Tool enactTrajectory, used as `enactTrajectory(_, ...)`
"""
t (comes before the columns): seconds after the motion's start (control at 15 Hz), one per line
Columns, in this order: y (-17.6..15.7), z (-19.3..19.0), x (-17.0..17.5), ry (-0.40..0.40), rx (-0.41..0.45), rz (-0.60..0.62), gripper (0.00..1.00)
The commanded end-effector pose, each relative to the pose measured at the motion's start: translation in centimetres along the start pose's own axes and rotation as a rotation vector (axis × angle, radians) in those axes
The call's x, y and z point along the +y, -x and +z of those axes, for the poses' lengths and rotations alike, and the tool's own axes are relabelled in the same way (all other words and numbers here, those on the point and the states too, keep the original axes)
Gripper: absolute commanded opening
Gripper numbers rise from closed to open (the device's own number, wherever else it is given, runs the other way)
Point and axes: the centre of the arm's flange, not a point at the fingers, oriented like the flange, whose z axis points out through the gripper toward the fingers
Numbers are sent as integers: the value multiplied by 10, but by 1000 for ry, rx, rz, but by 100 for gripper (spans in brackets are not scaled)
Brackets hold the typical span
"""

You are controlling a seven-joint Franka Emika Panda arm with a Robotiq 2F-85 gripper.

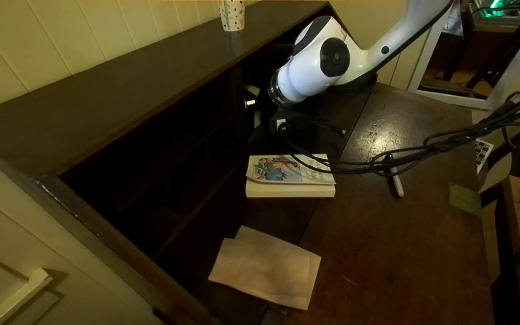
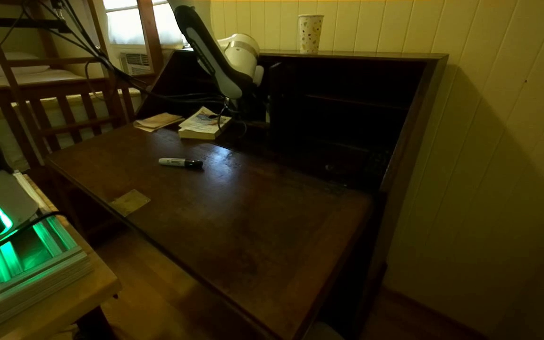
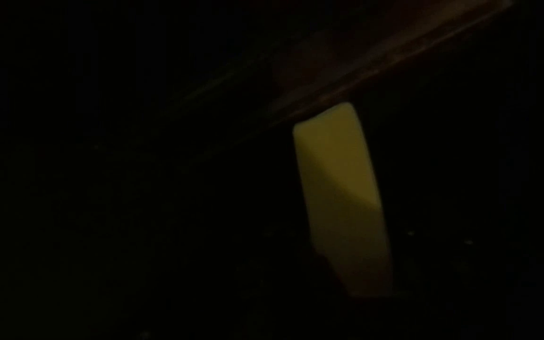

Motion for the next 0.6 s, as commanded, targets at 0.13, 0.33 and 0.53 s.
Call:
enactTrajectory(0.13,-2,-26,-6,86,-126,-21,8)
enactTrajectory(0.33,-4,-38,-10,127,-184,-42,8)
enactTrajectory(0.53,-7,-46,-11,163,-235,-70,8)
